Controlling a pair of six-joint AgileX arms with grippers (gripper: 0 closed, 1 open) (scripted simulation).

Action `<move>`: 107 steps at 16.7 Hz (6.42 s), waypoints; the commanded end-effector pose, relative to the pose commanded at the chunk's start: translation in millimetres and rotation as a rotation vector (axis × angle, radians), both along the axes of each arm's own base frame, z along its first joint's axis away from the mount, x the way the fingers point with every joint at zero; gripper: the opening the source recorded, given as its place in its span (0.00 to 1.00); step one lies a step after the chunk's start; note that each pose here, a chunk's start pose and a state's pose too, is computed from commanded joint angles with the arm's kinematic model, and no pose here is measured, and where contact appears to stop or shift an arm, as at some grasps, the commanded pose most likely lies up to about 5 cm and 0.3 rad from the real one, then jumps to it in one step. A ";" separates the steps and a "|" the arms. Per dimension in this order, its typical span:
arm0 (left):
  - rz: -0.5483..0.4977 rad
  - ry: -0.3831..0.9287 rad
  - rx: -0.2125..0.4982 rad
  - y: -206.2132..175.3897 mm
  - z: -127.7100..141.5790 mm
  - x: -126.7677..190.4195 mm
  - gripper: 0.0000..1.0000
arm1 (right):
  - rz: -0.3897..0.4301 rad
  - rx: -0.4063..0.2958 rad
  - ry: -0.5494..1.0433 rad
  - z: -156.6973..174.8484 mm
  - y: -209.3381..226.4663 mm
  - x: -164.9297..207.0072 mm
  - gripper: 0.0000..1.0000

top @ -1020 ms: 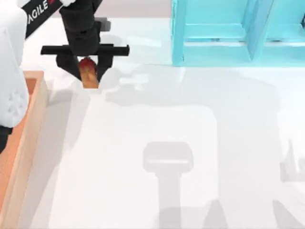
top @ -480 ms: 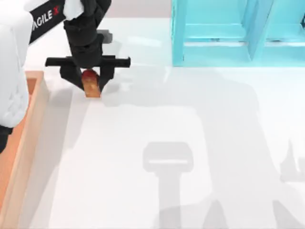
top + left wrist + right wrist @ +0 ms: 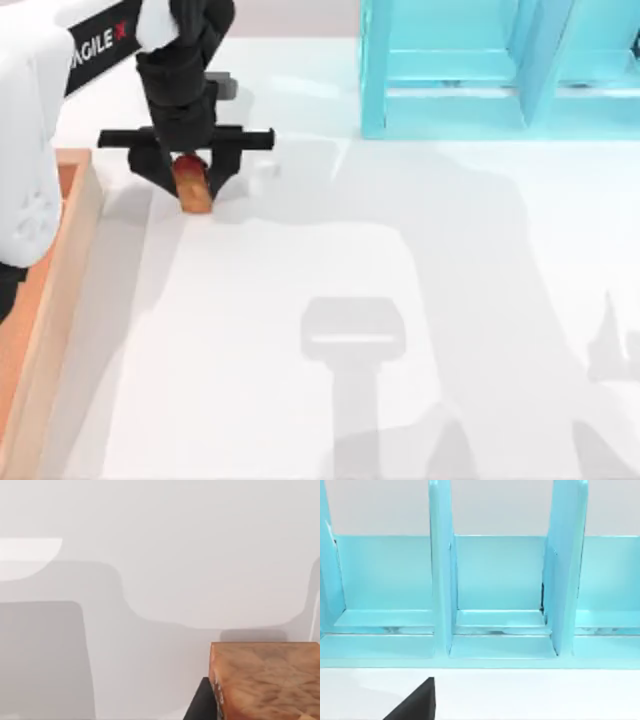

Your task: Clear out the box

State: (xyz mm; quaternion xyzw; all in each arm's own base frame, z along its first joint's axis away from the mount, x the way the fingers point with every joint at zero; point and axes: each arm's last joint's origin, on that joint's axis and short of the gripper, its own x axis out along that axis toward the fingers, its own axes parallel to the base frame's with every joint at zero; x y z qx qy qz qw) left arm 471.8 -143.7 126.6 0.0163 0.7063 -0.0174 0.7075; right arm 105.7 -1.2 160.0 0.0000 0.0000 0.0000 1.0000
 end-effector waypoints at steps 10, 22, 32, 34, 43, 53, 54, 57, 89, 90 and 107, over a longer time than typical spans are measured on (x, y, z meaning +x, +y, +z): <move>0.000 0.000 0.000 0.0 0.0 0.0 0.90 | 0.000 0.000 0.000 0.0 0.0 0.0 1.00; 0.001 0.004 0.001 0.1 1.1 0.8 1.00 | 0.000 0.000 0.000 0.0 0.0 0.0 1.00; 0.001 0.002 0.001 -0.6 62.9 3.2 1.00 | 0.000 0.000 0.000 0.0 0.0 0.0 1.00; 0.001 0.002 0.001 0.0 75.3 1.1 1.00 | 0.000 0.000 0.000 0.0 0.0 0.0 1.00; 0.000 -0.034 -0.011 25.1 95.9 -0.2 1.00 | 0.000 0.000 0.000 0.0 0.0 0.0 1.00; 0.015 -0.014 0.009 190.2 129.7 -76.5 1.00 | 0.000 0.000 0.000 0.0 0.0 0.0 1.00; 0.016 -0.007 0.008 201.9 129.7 -87.1 1.00 | 0.000 0.000 0.000 0.0 0.0 0.0 1.00; 0.015 -0.002 0.007 223.8 131.3 -108.9 1.00 | 0.000 0.000 0.000 0.0 0.0 0.0 1.00; 0.015 -0.001 0.007 227.0 31.7 -111.4 0.25 | 0.000 0.000 0.000 0.0 0.0 0.0 1.00; 0.015 -0.001 0.007 227.0 31.7 -111.4 0.17 | 0.000 0.000 0.000 0.0 0.0 0.0 1.00; 0.008 -0.002 0.006 227.9 75.4 -102.1 0.00 | 0.000 0.000 0.000 0.0 0.0 0.0 1.00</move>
